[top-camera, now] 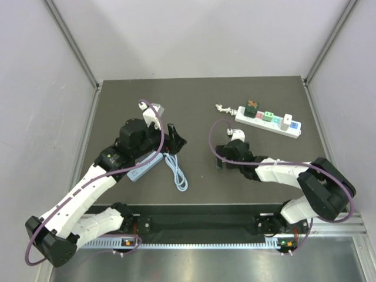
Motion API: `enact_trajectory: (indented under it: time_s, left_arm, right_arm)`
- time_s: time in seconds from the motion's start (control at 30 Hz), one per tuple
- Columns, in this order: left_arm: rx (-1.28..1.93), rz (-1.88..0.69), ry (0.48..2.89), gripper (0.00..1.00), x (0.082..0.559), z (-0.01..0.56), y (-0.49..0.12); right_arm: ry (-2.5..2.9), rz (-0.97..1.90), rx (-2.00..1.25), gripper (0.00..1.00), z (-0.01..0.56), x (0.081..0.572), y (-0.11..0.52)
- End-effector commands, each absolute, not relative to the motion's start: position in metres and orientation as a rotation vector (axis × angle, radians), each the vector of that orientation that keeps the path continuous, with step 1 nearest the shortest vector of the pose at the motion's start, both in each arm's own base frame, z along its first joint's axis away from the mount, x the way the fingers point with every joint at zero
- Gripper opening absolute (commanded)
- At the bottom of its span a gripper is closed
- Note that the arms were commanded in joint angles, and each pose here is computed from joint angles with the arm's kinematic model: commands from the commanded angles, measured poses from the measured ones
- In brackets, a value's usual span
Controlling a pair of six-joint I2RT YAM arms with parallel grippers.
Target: Insert the plug
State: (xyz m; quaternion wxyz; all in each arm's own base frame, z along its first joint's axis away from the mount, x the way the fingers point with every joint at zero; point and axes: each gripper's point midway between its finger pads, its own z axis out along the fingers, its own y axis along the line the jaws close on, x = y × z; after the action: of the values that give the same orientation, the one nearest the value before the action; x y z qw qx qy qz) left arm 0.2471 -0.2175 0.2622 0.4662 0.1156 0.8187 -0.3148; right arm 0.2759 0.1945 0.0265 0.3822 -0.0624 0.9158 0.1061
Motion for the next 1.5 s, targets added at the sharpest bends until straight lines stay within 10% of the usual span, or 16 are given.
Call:
enact_trajectory:
  time_s: [0.0,0.27,0.5,0.7,1.03,1.47]
  left_arm:
    - [0.313,-0.793,1.936,0.88,0.243,0.29,-0.217]
    - [0.303,-0.788,1.949,0.88,0.238,0.292,-0.213]
    - [0.358,-0.778,1.85,0.88,0.235,0.311,-0.209]
    - [0.661,-0.803,1.628,0.83,0.21,0.345,-0.219]
    - [1.172,-0.945,1.374,0.89,0.166,0.352,-0.253]
    - [1.456,-0.933,0.922,0.93,0.133,0.358,-0.262]
  right_arm:
    - [2.209,0.243,-0.152,1.0,0.031,0.279,0.205]
    - [2.156,0.121,-0.126,0.9,0.015,0.285,0.208]
    - [2.149,0.114,-0.233,0.27,0.03,0.286,0.213]
    - [2.193,0.467,-0.489,0.0,0.101,0.244,0.25]
    - [2.038,1.476,-0.786,0.0,0.218,0.147,0.272]
    - [1.763,1.922,-0.905,0.0,0.312,0.09,0.27]
